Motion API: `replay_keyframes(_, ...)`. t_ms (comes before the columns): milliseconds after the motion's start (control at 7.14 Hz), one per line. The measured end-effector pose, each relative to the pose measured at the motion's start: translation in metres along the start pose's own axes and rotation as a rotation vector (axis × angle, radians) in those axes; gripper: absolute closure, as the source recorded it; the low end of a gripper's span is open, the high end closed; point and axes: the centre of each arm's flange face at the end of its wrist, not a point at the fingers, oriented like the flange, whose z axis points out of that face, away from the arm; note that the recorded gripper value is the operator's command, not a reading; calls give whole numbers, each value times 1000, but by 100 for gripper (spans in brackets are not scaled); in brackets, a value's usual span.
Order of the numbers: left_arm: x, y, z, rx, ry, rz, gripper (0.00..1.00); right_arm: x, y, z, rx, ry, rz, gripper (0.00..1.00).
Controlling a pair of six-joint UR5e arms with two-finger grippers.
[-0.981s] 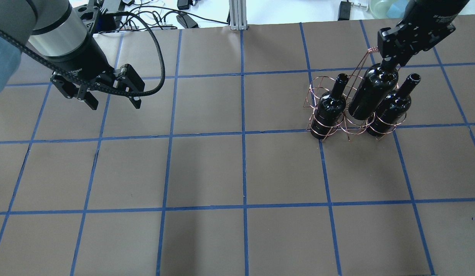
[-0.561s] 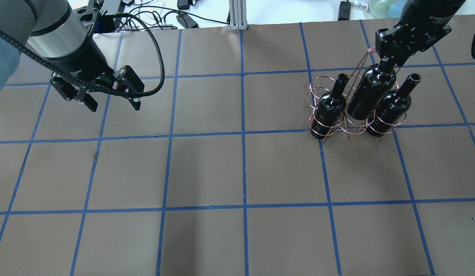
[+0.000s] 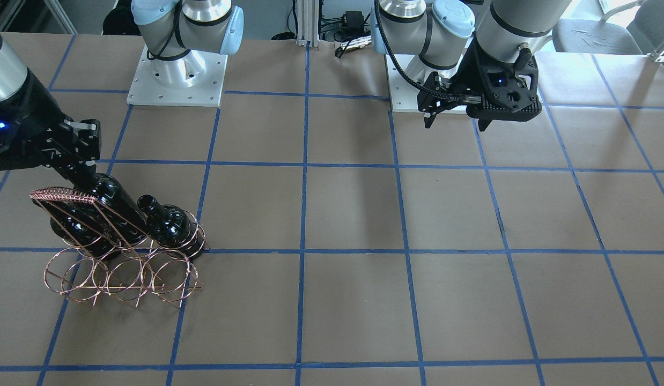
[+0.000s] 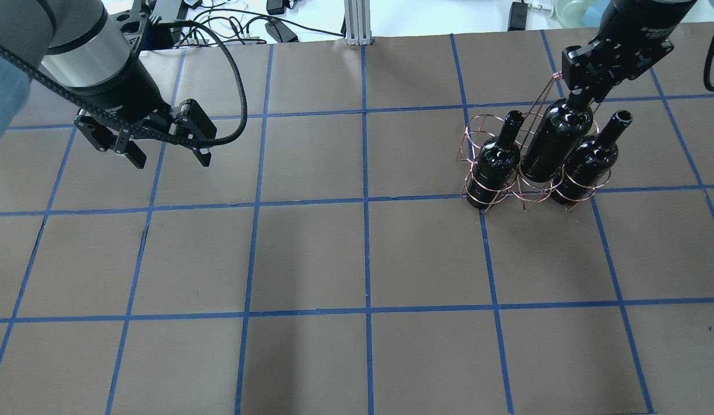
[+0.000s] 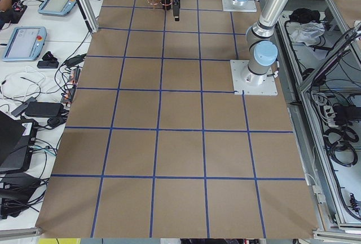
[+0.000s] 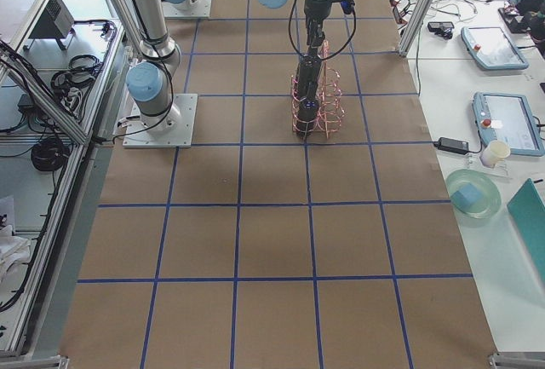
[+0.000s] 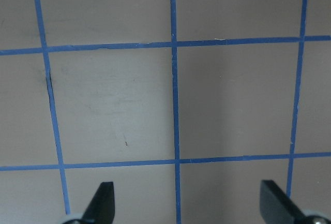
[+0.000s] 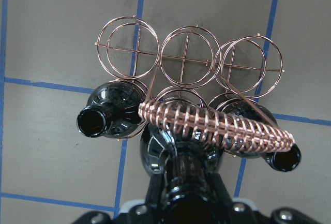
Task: Place wine into wine basket
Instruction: 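Lower the held bottle down into the middle slot with the right gripper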
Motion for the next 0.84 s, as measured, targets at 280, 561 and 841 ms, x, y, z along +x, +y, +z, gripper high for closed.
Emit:
replay_keyframes(280,0,1,1,-8,0,0,0,1,0,16,2,6,1,100)
replay_keyframes(561,0,1,1,-12,-1,0,0,2,-3,36,6,10,2,100)
replay_keyframes(841,0,2,1,-14,-1,0,0,5,-10,58,7,11,6,100)
